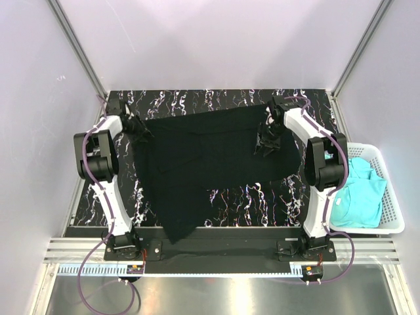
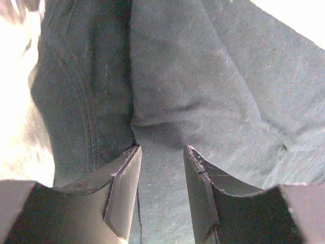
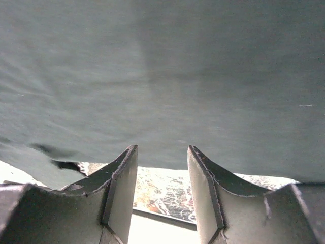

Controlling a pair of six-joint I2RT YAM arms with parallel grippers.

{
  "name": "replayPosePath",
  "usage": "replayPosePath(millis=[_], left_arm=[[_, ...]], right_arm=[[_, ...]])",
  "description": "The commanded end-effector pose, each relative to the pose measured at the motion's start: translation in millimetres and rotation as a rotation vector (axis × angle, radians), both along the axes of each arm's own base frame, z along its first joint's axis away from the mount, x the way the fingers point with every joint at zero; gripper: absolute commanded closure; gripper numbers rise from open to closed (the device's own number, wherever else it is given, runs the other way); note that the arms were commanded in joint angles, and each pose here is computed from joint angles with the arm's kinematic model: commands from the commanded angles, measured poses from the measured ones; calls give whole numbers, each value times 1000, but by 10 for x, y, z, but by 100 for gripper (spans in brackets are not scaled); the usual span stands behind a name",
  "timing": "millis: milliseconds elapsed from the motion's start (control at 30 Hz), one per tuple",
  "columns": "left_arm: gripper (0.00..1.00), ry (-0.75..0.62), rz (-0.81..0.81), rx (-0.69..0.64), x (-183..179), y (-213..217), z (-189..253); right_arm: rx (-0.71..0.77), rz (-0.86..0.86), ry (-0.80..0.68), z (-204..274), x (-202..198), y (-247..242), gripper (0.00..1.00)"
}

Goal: Fold and stack the t-shirts
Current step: Fold the tshirt

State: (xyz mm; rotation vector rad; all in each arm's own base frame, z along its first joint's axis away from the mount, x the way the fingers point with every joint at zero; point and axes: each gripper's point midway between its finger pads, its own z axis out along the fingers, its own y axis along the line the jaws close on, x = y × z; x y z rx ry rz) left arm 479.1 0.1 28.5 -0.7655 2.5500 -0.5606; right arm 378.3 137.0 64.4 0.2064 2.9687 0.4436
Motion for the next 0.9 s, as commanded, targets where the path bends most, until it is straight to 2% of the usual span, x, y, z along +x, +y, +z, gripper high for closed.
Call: replayPosePath(millis=[0, 167, 200, 333, 367, 400, 467, 500, 533, 567, 600, 633, 733, 767, 833, 867], left_arm=[[54, 5, -45, 86, 187, 273, -50], [49, -37, -62, 119, 261, 319, 249], [49, -67, -60, 132, 241, 318, 445], [45, -154, -89, 216, -2, 112, 1054], [40, -152, -90, 265, -96, 94, 1120], [40, -177, -97, 289, -293, 13, 1302], [40, -182, -130, 297, -553, -265, 1355], [40, -123, -132, 286, -795, -295, 1153], [41, -161, -168, 273, -985, -534, 1286], [41, -137, -148, 232, -1154, -643, 1233], [42, -60, -154, 215, -1455, -706, 958], [42, -106, -168, 197, -1642, -837, 1085], [43, -41, -165, 159, -2180, -956, 868], [43, -80, -142, 134, -2289, -959, 980], [44, -27, -137, 110, -2567, -958, 883], [44, -54, -119, 83, -2651, -974, 972]], right_arm=[[-14, -33, -72, 230, 54, -163, 48], [-30, -57, -69, 252, 43, -265, 48], [-40, -60, -63, 230, 27, -282, 48], [-80, -70, -51, 202, -59, -361, 48], [-87, -66, -42, 176, -101, -378, 48], [-101, -71, -45, 171, -108, -405, 48], [-117, -69, -42, 153, -167, -440, 48], [-120, -73, -41, 152, -193, -454, 48], [-107, -75, -54, 172, -198, -432, 48], [-97, -91, -48, 164, -228, -416, 48], [-80, -95, -27, 124, -307, -393, 47], [-65, -97, -36, 141, -316, -371, 47], [-39, -105, -15, 90, -451, -345, 47], [-37, -110, -12, 79, -486, -345, 46], [-35, -125, 1, 30, -590, -364, 46], [-38, -135, 16, -22, -666, -380, 46]])
